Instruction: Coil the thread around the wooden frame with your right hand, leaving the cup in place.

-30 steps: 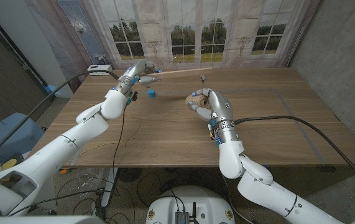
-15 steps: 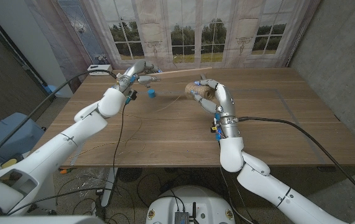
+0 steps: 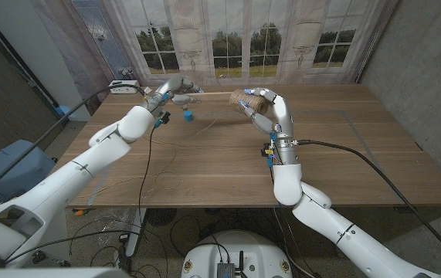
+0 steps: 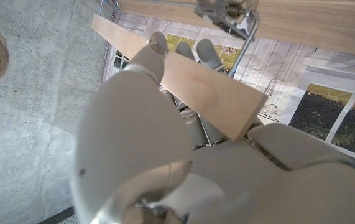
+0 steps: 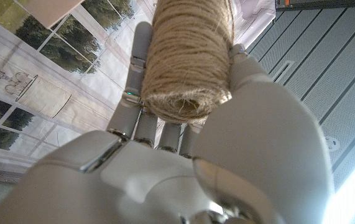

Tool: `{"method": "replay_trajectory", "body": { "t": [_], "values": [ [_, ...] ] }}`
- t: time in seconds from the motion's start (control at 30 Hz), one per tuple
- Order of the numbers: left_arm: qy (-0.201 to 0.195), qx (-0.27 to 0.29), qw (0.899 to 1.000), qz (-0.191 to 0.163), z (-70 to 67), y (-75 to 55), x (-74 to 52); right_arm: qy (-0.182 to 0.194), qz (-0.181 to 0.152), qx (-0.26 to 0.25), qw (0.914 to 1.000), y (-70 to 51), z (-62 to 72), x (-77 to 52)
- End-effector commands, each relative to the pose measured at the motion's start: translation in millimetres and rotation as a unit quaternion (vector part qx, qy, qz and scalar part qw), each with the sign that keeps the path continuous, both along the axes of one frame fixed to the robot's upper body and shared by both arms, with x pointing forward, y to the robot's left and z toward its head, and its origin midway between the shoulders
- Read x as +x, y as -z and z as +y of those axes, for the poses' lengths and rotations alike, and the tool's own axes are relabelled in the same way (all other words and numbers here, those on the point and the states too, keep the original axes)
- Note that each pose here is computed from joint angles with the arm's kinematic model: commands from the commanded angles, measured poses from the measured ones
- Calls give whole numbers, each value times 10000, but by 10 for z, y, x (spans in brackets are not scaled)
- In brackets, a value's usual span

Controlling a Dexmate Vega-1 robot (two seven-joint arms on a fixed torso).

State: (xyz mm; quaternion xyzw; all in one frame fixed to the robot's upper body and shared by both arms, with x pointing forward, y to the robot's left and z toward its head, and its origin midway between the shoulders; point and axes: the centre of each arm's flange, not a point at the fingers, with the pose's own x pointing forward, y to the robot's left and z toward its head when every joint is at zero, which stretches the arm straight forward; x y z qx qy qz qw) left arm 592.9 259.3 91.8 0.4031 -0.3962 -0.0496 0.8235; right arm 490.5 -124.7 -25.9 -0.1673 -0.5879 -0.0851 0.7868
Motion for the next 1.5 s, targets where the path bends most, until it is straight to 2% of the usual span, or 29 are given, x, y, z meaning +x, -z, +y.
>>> {"method": "replay_trajectory", "body": {
  "t": [0.03,0.27,0.53,0.67,0.97,1.5],
  "values": [
    [463,141,9981,387,62,-73,23,-409,-352,299,9981,-173,-176,-52],
    [741,326,9941,727,128,-127,69,-376,-505,472,9969,-307,-341,-91],
    [792,599,9904,961,153,-157,86,-422,-551,572,9959,-431,-489,-67],
    [836,725,9885,1034,152,-186,92,-472,-570,583,9955,-531,-542,-42],
    [1015,853,9845,1144,144,-206,118,-448,-637,490,9958,-781,-590,-29],
    [1166,996,9800,1272,174,-183,135,-341,-947,205,9947,-1343,-592,-60]
  ]
}}
